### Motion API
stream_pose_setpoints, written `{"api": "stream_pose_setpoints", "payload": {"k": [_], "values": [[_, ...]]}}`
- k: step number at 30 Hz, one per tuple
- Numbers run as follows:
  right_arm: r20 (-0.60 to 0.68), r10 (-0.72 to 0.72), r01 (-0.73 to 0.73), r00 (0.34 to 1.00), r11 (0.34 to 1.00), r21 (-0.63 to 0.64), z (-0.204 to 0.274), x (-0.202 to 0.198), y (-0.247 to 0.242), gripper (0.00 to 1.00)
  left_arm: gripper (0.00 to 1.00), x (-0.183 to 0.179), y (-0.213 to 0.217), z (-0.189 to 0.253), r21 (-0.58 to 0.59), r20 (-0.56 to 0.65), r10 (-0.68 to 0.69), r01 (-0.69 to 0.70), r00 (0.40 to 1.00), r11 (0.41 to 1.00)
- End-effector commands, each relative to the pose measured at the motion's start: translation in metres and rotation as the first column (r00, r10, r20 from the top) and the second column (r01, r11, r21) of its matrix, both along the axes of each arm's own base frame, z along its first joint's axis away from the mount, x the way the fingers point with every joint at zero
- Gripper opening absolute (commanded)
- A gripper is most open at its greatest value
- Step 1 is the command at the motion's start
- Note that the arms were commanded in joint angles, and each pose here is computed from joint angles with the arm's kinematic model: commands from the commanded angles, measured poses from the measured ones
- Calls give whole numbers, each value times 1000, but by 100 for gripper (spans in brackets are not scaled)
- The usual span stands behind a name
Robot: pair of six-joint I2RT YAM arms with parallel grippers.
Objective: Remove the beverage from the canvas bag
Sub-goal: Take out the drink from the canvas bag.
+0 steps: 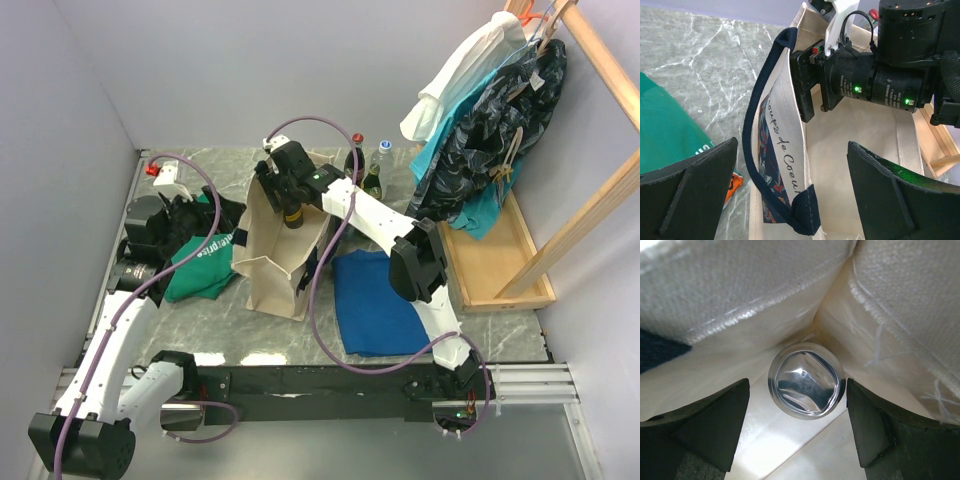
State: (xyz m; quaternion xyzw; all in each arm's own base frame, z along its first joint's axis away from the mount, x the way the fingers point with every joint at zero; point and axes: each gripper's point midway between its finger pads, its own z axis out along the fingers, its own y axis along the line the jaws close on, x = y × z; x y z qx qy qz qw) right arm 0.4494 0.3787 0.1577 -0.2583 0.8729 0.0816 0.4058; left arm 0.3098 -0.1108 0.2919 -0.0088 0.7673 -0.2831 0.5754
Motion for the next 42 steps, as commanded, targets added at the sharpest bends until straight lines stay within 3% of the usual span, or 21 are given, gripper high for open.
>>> {"api": "stream_pose_setpoints", "payload": {"k": [1,20,25,37,42], "values": [[51,-10,8,999,1000,27,13,16,3,85,96,1,-2,9,-16,41,-13,14,999,1000],[32,-24,24,999,1000,-5,-1,21,0,84,96,4,-5,3,-22,21,-27,28,999,999],[25,-17,18,1000,1000,-5,-3,20,0,68,96,4,-4,2,-23,22,-22,23,1000,999],[14,-10,10,1000,1000,-12,-8,18,0,54,96,3,-4,3,-22,26,-21,22,999,1000],[10,-6,6,1000,1000,-7,-8,19,2,32,96,3,-4,3,-22,26,-21,22,999,1000]]}}
